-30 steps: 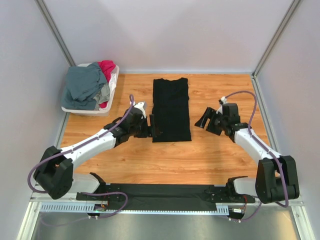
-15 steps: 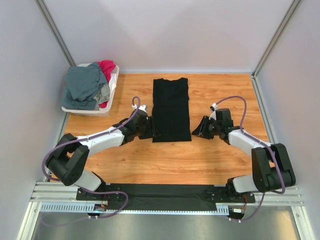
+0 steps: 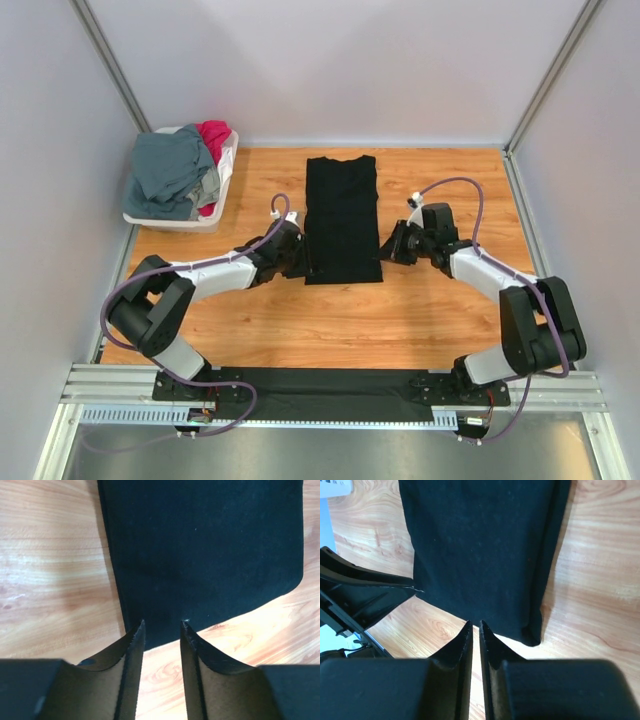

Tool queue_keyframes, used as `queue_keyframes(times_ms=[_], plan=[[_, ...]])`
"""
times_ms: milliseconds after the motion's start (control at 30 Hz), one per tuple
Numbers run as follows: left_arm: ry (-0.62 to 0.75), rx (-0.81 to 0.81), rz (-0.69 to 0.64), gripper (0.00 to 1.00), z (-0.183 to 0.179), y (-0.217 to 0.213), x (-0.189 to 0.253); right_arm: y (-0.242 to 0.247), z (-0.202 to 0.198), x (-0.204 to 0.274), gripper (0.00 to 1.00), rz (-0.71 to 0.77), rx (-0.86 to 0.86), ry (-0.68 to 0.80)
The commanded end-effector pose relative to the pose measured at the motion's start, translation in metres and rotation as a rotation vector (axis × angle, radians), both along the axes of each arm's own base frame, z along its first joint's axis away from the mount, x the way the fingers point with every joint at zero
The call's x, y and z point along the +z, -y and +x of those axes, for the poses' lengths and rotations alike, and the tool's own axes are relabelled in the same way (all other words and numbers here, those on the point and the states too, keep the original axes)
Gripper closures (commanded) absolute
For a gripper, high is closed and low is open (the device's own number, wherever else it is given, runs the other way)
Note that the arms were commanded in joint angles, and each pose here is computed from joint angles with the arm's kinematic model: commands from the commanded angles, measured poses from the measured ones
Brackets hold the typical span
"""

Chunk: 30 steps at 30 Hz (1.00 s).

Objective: Fold and stack the t-shirts
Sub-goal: Fold the tshirt

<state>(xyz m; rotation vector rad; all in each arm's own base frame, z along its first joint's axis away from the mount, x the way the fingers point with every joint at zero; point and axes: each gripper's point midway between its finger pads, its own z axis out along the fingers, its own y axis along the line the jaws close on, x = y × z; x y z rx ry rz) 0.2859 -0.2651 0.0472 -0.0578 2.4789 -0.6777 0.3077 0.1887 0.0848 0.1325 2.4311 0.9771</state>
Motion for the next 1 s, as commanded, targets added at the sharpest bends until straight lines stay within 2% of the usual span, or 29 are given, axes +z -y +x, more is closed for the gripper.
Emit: queue_keyframes(times_ms=[0, 100, 333, 567, 733, 967], plan=[[0.080, -0.027, -0.051, 0.60, 0.019, 0.017, 0.021, -0.007, 0.014, 0.013, 0.91, 0.010, 0.029, 0.052], [0.082, -0.030, -0.056, 0.62, 0.022, 0.020, 0.022, -0.006, 0.012, -0.013, 0.99, -0.010, 0.031, -0.021], [0.086, -0.037, -0.062, 0.63, 0.022, 0.022, 0.030, 0.003, -0.002, -0.060, 1.00, -0.084, 0.035, -0.119], [0.089, -0.062, -0.115, 0.63, 0.023, 0.033, 0.039, 0.013, -0.005, -0.078, 1.00, -0.143, 0.006, -0.150], [0.001, -0.047, -0.096, 0.65, 0.012, 0.030, 0.007, 0.018, -0.005, -0.081, 1.00, -0.174, -0.006, -0.157], [-0.104, 0.012, 0.017, 0.67, -0.003, 0.007, -0.036, 0.023, -0.003, -0.071, 1.00, -0.205, -0.012, -0.131]])
